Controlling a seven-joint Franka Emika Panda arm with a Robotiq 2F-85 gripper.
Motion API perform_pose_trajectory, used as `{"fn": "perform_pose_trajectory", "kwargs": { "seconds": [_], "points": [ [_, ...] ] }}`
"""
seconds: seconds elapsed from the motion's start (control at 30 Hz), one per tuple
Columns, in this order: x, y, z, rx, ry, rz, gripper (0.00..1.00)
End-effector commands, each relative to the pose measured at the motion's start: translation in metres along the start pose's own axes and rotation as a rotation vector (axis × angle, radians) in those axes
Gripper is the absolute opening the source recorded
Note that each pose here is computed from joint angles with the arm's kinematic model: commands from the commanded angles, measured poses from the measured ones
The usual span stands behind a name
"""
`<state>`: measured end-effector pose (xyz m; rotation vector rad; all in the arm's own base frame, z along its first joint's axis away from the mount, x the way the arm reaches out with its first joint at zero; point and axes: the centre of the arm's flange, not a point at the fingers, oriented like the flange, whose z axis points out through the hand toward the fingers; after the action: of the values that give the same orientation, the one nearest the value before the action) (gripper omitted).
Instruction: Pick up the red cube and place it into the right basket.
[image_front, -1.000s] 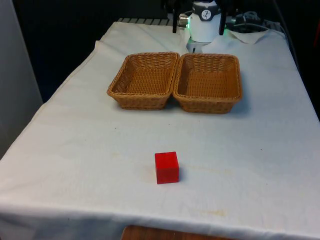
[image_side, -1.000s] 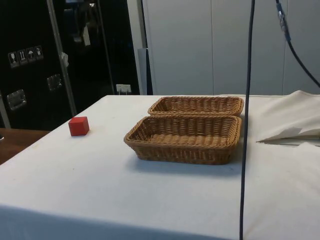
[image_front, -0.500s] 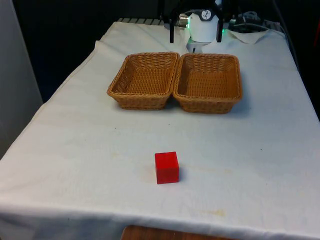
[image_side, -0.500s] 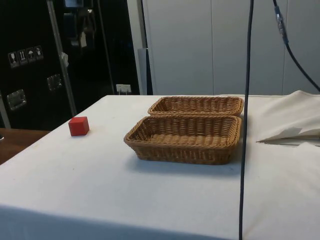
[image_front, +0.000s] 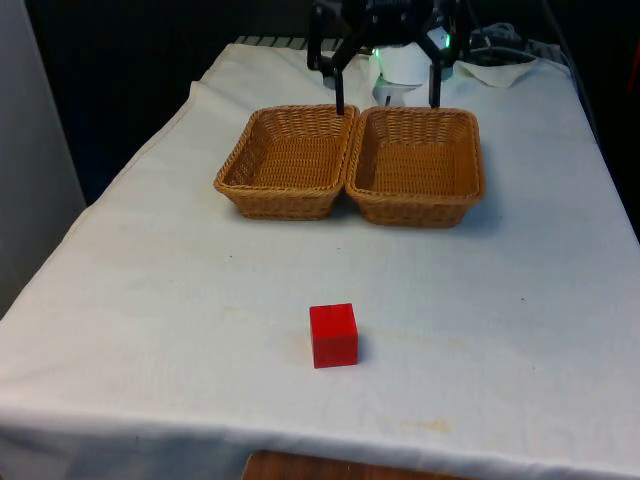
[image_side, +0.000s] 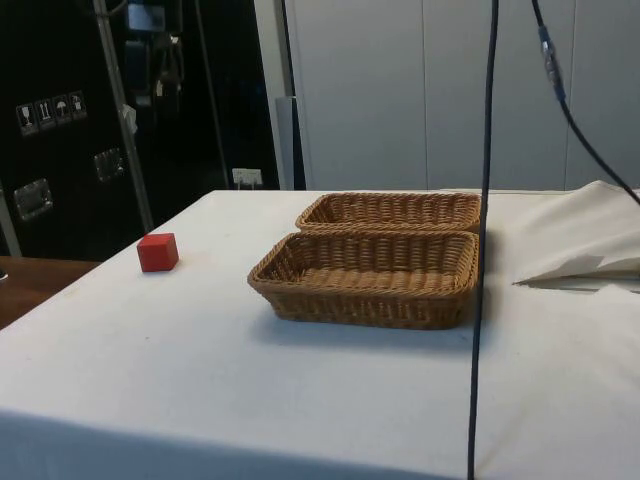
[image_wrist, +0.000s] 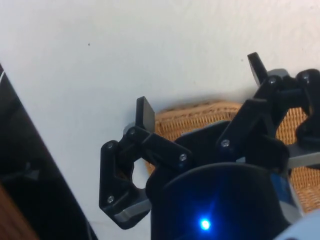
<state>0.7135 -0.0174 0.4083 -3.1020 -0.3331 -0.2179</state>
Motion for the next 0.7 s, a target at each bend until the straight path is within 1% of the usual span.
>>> {"fn": "perform_pose_trajectory", "kwargs": {
  "seconds": [0.0, 0.03, 0.07, 0.13, 0.17, 0.27, 0.3, 0.37, 0.4, 0.47, 0.6, 0.63, 0.67],
  "points": [
    [0.003, -0.001, 0.007, -0.002, 0.001, -0.008, 1.00],
    [0.004, -0.001, 0.011, -0.006, 0.000, -0.014, 1.00],
    [0.003, -0.001, 0.008, -0.007, 0.001, -0.011, 1.00],
    [0.007, -0.001, 0.020, -0.014, -0.003, -0.023, 1.00],
    [0.011, -0.001, 0.026, -0.024, -0.003, -0.031, 1.00],
    [0.017, 0.001, 0.039, -0.038, -0.005, -0.042, 1.00],
    [0.014, -0.001, 0.033, -0.034, -0.002, -0.036, 1.00],
    [0.023, 0.002, 0.051, -0.049, -0.007, -0.052, 1.00],
    [0.023, 0.002, 0.051, -0.049, -0.007, -0.052, 1.00],
    [0.027, 0.005, 0.064, -0.060, -0.009, -0.061, 1.00],
    [0.032, 0.012, 0.079, -0.069, -0.012, -0.068, 1.00],
    [0.030, 0.010, 0.074, -0.075, -0.012, -0.064, 1.00],
    [0.033, 0.014, 0.082, -0.072, -0.012, -0.071, 1.00]
  ]
}}
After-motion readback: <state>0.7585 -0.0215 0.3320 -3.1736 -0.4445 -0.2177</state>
